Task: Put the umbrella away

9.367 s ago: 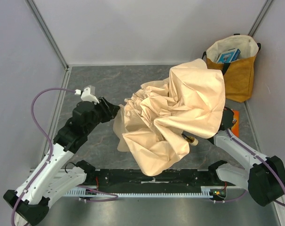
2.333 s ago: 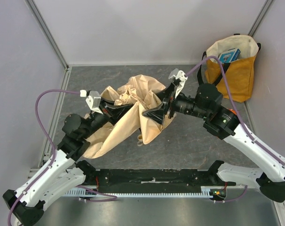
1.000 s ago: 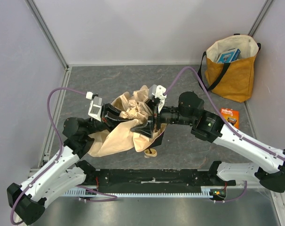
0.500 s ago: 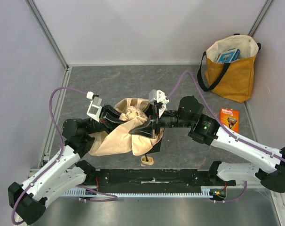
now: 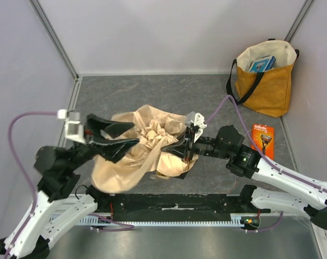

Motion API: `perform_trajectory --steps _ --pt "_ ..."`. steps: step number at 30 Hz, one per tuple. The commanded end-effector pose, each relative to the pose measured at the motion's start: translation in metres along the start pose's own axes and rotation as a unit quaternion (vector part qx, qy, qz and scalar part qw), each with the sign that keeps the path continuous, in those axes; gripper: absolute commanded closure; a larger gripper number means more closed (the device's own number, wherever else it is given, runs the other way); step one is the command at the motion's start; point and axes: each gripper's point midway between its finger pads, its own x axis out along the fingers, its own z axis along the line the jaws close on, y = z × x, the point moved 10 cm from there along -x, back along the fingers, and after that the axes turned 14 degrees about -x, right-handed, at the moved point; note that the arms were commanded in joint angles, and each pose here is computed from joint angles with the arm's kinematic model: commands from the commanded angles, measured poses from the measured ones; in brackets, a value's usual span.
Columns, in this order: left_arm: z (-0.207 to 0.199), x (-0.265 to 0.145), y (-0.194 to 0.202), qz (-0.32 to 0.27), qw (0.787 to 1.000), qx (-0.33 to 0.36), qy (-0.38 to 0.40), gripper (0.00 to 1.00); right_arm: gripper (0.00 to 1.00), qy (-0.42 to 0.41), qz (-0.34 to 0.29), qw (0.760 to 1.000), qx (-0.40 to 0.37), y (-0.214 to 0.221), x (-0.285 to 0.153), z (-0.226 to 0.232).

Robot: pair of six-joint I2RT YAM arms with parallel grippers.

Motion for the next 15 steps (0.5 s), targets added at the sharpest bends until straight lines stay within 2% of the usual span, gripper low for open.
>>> perform_trajectory --steps 1,5,7,10,12,13,15 --pt "-0.007 -0.028 -0.018 -0.091 0.989 0.042 -0.110 0.26 1.00 0.037 -0.012 0.999 0.001 -0.001 -0.013 0.001" --pt "-0.005 -0.044 -0.017 -0.136 0.978 0.027 -0.158 0.19 1.00 0.042 -0.022 0.999 -0.003 -0.006 -0.017 0.001" --pt "-0.003 -0.048 -0.017 -0.136 0.974 0.026 -0.182 0.16 1.00 0.050 -0.015 0.999 -0.001 -0.004 -0.018 0.000" --pt "0.006 -0.047 -0.015 -0.110 0.964 0.006 -0.242 0.13 1.00 0.074 0.011 0.997 -0.010 0.001 -0.019 -0.005" --pt "0.016 -0.041 -0.008 -0.078 0.959 -0.017 -0.272 0.10 1.00 0.082 0.007 0.996 -0.019 -0.002 -0.020 -0.007" --pt "0.021 -0.037 -0.004 -0.065 0.960 -0.024 -0.273 0.07 1.00 0.077 0.004 0.997 -0.023 -0.005 -0.018 -0.007" --pt "0.031 -0.030 0.007 -0.047 0.962 -0.048 -0.266 0.05 1.00 0.066 0.000 0.997 -0.030 -0.010 -0.016 -0.007"
